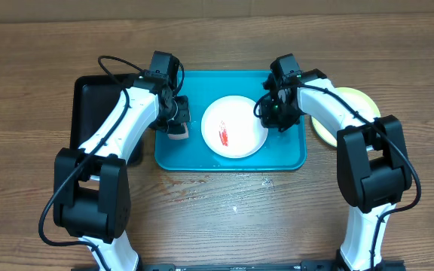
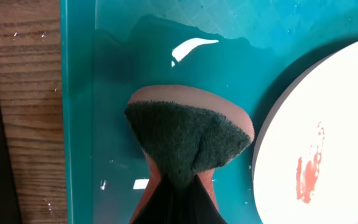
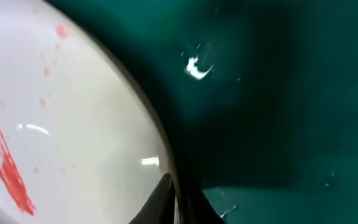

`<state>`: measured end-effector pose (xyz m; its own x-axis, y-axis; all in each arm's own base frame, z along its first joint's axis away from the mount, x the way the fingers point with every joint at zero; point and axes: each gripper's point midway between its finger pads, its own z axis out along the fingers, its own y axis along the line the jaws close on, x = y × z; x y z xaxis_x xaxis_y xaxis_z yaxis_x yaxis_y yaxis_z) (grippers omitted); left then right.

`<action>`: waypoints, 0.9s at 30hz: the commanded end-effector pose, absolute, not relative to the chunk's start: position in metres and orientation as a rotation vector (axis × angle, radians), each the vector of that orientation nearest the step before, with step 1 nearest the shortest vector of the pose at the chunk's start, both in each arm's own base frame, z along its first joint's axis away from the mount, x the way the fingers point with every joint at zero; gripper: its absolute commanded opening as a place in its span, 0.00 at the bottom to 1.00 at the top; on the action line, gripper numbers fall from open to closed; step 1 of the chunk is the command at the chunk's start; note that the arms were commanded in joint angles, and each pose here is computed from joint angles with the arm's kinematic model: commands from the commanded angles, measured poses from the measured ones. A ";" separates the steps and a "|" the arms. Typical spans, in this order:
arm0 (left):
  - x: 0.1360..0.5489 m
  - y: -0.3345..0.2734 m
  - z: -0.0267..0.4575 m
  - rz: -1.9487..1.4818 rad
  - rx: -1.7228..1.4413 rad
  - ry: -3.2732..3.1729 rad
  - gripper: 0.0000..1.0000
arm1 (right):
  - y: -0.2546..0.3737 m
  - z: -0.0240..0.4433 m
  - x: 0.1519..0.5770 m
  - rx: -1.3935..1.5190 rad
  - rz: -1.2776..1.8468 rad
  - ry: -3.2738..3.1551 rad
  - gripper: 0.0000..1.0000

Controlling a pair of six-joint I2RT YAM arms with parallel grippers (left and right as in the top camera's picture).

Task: Clean dirty plates on tray and stack at the side
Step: 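Grasp white plate rim with right gripper and slide it left, then scrub white plate with sponge in left gripper while right holds rim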

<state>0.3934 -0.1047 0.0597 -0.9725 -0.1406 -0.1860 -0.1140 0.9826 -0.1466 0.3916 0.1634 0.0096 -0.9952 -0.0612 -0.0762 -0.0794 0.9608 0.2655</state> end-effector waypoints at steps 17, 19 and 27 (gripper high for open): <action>0.393 -0.139 0.062 -0.312 0.130 2.900 0.04 | 0.224 0.009 0.361 0.086 0.517 3.108 0.04; 0.392 -0.143 0.062 -0.276 0.176 2.892 0.04 | 0.224 0.007 0.361 0.087 0.514 3.113 0.04; 0.392 -0.134 0.060 -0.001 0.111 2.866 0.04 | 0.224 0.002 0.359 0.094 0.514 3.125 0.04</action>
<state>0.3899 -0.1451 0.0616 -0.9629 0.0955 -0.2526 0.1175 0.9904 -0.0735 0.3608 0.2272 0.0102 -0.9991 0.0387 0.0162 0.0419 0.9441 0.3271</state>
